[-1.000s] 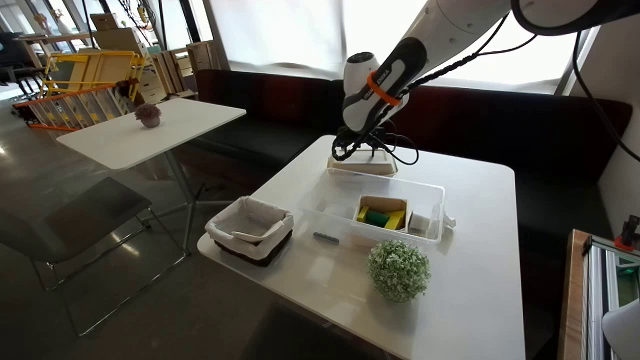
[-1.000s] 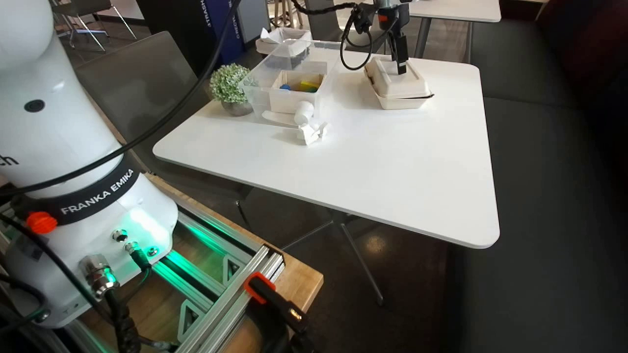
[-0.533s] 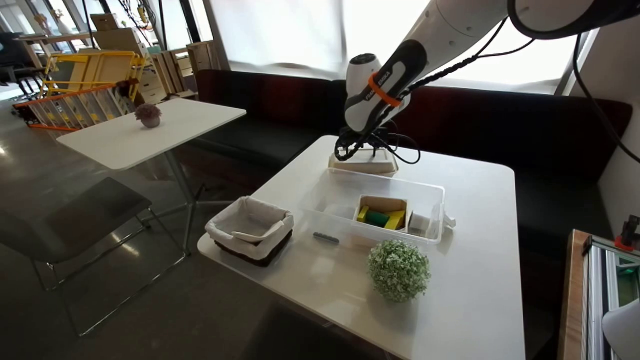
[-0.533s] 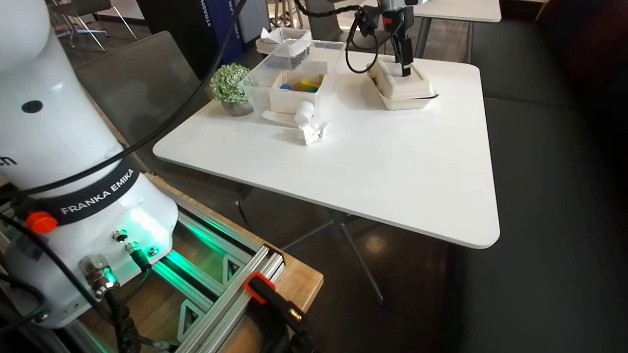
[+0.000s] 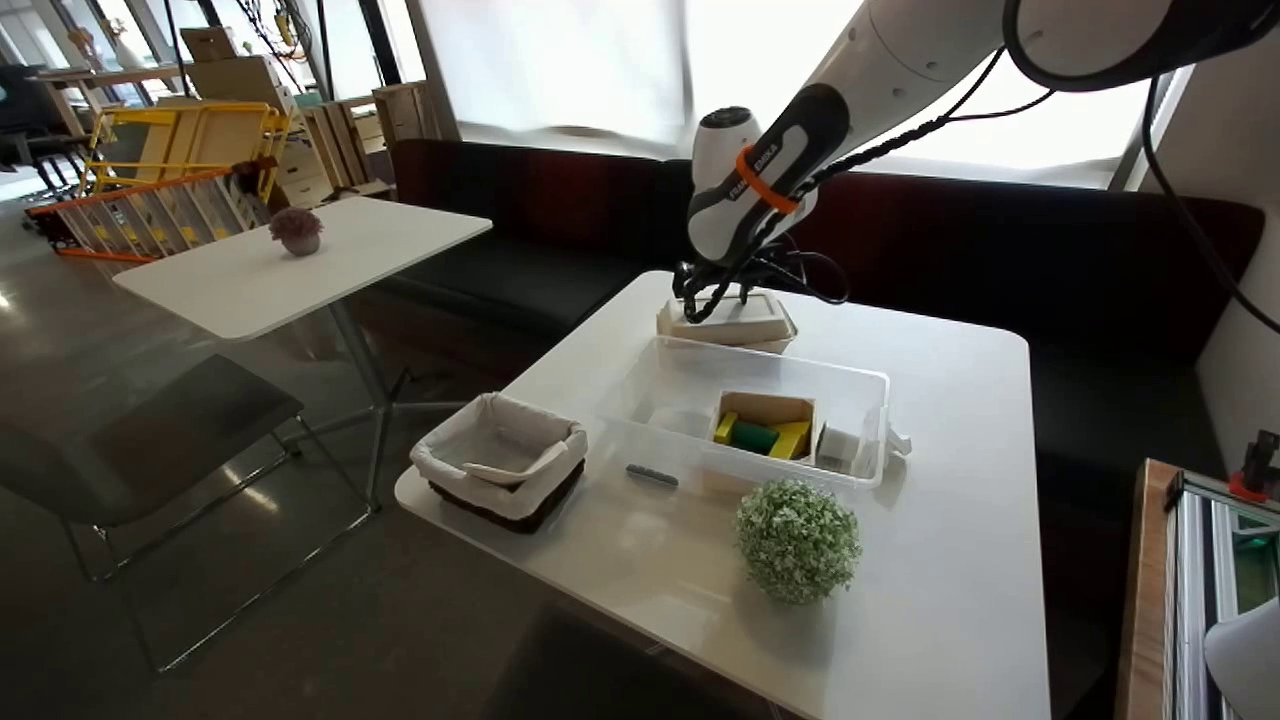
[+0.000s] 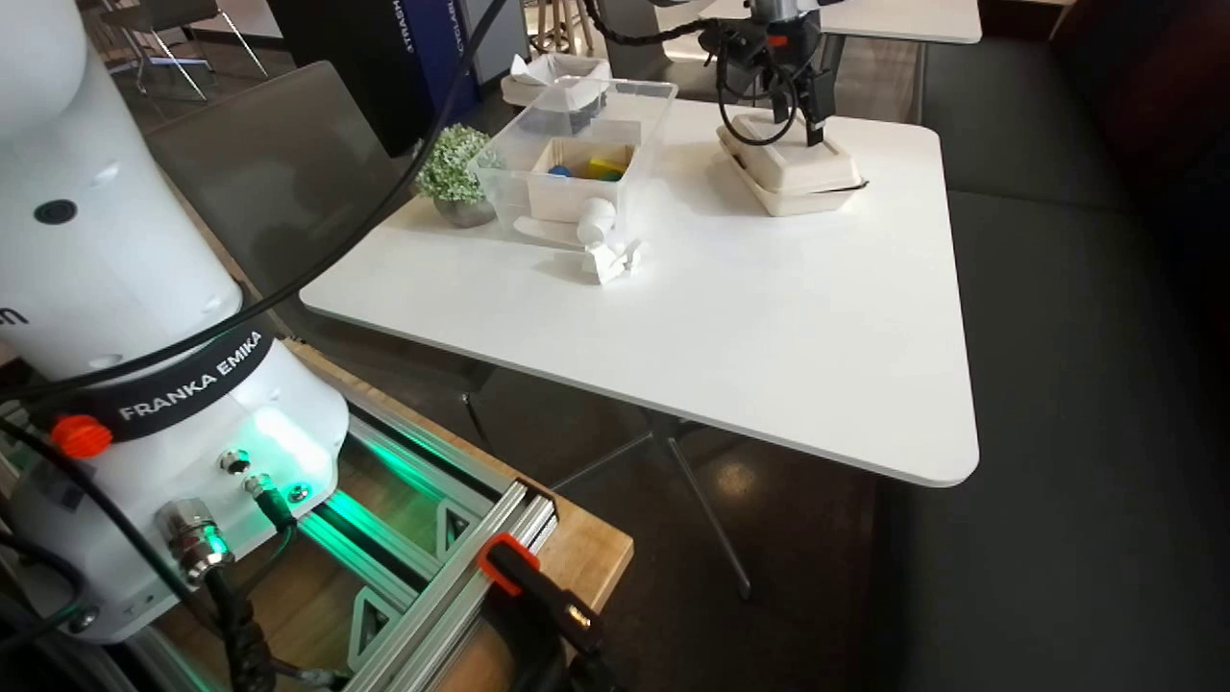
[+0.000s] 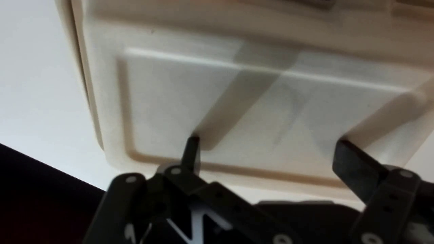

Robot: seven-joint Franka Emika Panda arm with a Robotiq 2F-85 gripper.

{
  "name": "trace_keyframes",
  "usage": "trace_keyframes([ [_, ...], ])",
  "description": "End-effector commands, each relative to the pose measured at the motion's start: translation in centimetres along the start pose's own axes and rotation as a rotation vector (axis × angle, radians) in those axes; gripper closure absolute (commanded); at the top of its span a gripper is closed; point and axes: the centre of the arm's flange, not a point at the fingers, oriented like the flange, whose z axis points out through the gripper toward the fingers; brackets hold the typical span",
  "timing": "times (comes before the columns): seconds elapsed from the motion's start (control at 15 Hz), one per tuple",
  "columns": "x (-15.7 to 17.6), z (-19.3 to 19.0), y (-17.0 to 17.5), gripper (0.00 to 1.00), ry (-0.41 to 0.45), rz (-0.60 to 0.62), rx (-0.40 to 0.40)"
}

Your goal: Move the styrofoam container to the left

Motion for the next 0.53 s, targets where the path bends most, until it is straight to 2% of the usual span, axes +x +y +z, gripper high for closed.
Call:
trace_keyframes([
  [0.0, 0.8, 2.6, -0.8, 0.00, 0.017, -0.151, -0.003],
  [0.47, 1.4, 3.9, -1.0, 0.00, -0.006, -0.270, 0.024],
])
